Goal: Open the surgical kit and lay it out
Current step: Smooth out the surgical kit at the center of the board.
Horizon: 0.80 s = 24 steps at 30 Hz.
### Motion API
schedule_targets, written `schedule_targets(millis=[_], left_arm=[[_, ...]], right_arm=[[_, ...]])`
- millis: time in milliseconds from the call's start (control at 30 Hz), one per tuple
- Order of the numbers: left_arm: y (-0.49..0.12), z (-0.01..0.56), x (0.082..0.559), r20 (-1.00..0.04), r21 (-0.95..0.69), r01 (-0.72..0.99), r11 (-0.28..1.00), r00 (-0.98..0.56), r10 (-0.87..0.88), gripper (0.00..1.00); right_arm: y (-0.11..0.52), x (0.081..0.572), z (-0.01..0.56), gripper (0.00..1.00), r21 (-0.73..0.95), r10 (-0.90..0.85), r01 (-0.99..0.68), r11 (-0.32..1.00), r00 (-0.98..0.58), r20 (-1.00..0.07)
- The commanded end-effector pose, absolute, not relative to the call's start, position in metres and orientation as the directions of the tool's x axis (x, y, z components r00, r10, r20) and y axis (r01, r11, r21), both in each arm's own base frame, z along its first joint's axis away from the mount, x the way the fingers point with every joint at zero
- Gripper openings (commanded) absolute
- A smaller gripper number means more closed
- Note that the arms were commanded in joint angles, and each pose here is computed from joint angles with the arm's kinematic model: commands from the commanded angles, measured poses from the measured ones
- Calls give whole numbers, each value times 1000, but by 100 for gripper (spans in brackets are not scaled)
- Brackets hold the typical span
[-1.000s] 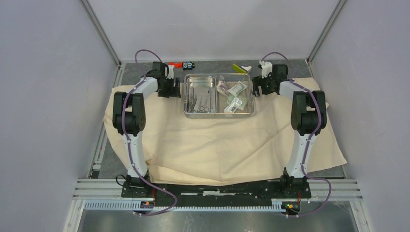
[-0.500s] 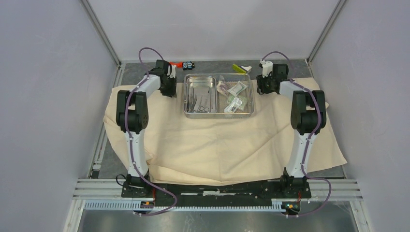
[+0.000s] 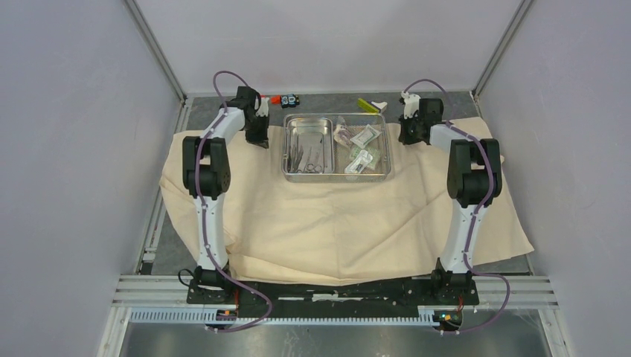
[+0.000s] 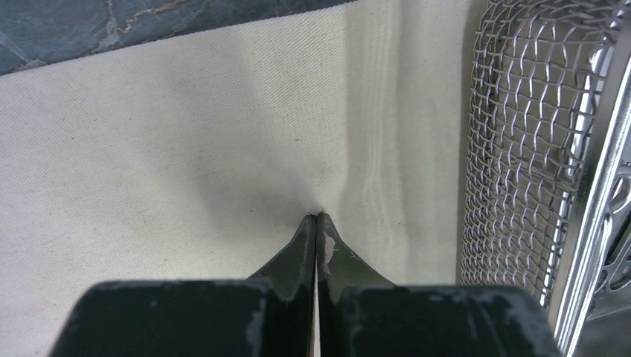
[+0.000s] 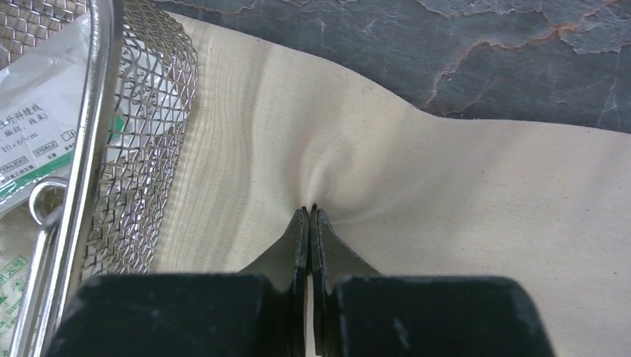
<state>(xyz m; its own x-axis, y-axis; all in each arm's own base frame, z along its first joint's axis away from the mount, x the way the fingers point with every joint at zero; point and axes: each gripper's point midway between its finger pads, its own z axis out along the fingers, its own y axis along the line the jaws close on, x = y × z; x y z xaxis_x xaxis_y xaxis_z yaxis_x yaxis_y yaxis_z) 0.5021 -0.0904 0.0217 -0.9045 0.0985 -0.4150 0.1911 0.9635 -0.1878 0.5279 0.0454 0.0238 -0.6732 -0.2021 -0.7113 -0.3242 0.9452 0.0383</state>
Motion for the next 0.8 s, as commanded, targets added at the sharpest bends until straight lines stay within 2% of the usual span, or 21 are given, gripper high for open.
schedule_targets(millis=[0,333,767], left_arm=[[-104,-4,497,-344,-257,180,949,-935,84,2],[-97,-8,521,-313,-342,67,937,-949,-46,2],[-62,-9,549,-321,-344,-29,939,-936,-147,2]], right_arm=[[56,536,22,0,67,-184,-324,944,-681,-709],[48,557,22,0,18,-198,-299,954,-674,-712],[46,576,12,0,22,-176,-271,962,-682,-709]])
